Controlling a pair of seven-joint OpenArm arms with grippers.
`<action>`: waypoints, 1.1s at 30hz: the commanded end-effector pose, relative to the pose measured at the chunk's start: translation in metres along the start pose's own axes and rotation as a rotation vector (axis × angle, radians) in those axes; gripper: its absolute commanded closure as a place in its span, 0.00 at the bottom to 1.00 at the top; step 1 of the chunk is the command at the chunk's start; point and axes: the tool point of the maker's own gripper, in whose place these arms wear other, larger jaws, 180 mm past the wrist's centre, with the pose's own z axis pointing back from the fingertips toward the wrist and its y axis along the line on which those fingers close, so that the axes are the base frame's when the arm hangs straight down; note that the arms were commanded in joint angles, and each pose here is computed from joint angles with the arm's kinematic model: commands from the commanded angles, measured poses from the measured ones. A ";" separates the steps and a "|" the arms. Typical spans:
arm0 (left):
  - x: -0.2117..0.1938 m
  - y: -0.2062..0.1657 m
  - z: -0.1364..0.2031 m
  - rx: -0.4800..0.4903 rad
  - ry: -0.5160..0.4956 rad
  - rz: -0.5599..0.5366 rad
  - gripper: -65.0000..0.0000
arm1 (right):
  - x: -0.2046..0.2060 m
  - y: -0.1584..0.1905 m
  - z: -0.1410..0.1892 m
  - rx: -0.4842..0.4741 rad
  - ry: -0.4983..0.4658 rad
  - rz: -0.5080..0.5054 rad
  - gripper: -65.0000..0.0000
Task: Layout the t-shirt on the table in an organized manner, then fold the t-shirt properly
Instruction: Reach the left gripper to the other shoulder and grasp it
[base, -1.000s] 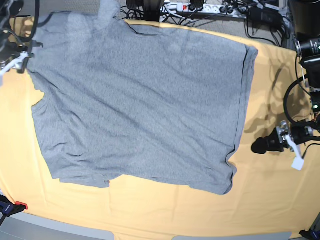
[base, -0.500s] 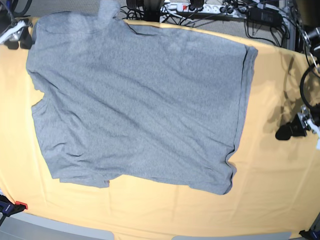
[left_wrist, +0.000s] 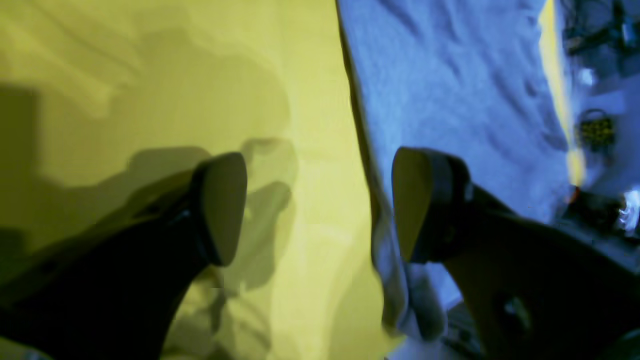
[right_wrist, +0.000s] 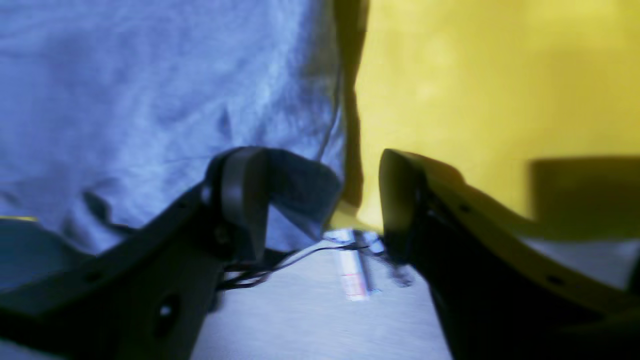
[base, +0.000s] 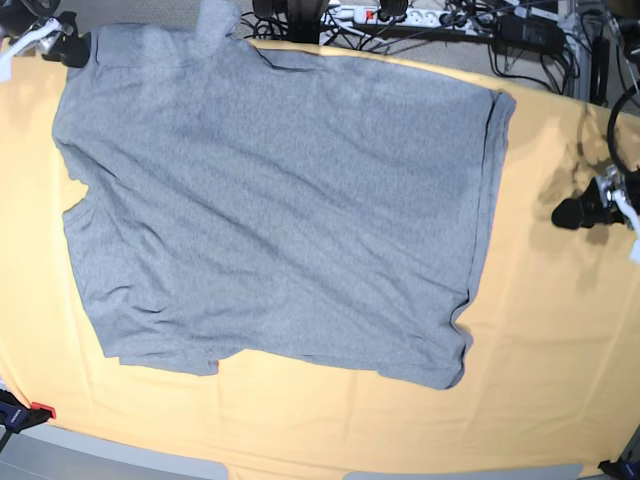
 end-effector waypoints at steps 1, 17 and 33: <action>0.019 -0.011 0.009 -0.003 -0.030 -0.072 0.29 | 0.003 0.002 0.005 0.024 -0.004 0.003 0.42; 0.000 -0.038 0.003 -0.023 0.049 -0.183 0.29 | 0.000 0.018 0.007 0.147 -0.035 -0.062 0.42; -0.030 -0.032 0.005 -0.015 0.113 -0.135 0.29 | -0.022 0.030 0.001 0.186 0.049 -0.067 0.42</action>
